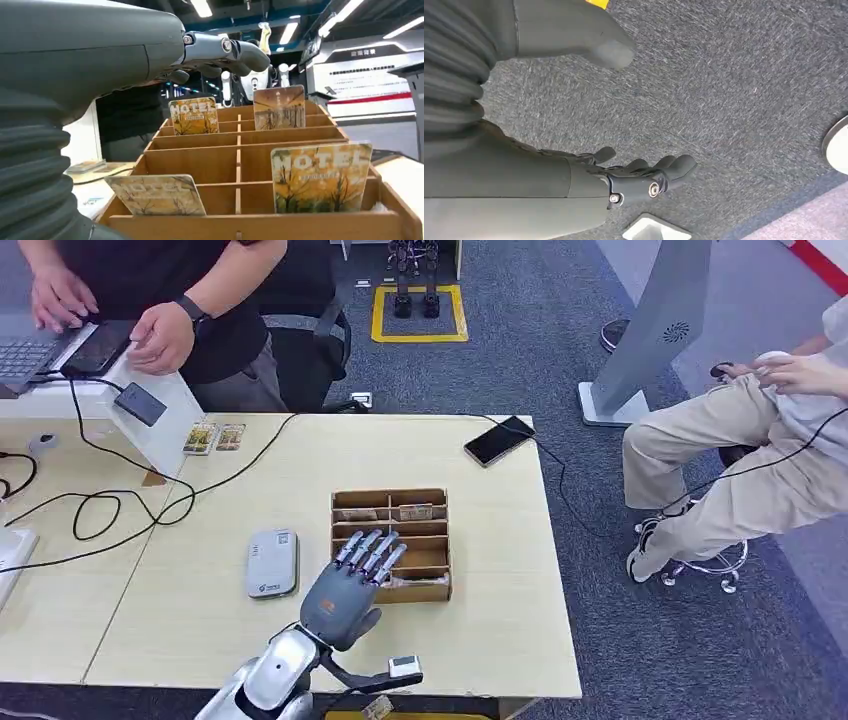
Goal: Pass the card to the sensor for recognition and then transmit it.
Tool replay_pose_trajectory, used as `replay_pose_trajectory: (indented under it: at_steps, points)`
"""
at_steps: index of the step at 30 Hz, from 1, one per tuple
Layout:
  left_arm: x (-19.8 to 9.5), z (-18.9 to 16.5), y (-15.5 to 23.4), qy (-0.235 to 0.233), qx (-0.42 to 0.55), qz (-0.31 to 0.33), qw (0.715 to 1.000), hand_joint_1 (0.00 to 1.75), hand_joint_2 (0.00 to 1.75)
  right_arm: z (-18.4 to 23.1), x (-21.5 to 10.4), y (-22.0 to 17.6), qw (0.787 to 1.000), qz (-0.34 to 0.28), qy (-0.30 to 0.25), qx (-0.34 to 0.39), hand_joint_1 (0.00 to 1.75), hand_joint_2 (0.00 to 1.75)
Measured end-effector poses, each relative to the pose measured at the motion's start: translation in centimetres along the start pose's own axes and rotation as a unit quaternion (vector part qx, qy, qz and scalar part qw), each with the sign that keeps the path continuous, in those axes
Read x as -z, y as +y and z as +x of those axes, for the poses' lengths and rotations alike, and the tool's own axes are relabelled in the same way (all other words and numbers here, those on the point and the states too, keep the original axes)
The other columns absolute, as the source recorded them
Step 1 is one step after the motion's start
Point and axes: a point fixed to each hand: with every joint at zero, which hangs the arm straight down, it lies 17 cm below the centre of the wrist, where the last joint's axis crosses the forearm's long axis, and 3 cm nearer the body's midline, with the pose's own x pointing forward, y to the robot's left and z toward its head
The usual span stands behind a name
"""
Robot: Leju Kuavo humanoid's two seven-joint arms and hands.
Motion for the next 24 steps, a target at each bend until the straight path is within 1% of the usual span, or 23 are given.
replay_pose_trajectory:
  at_steps: [10,14,24]
  points:
    - [-0.1,-0.7,-0.9,0.026,0.009,-0.013,1.0,0.0,1.75,-0.3,0.0,-0.2,1.0,-0.002,0.002,-0.004,0.0,1.75]
    - [0.0,-1.5,-0.7,0.053,0.026,-0.008,0.998,0.0,1.75,-0.4,0.0,-0.3,1.0,-0.002,0.002,-0.008,0.0,1.75]
    - [-0.1,-3.9,0.8,0.126,0.01,0.023,0.992,0.0,1.75,-0.8,0.1,-0.7,1.0,-0.009,0.009,-0.009,0.0,1.75]
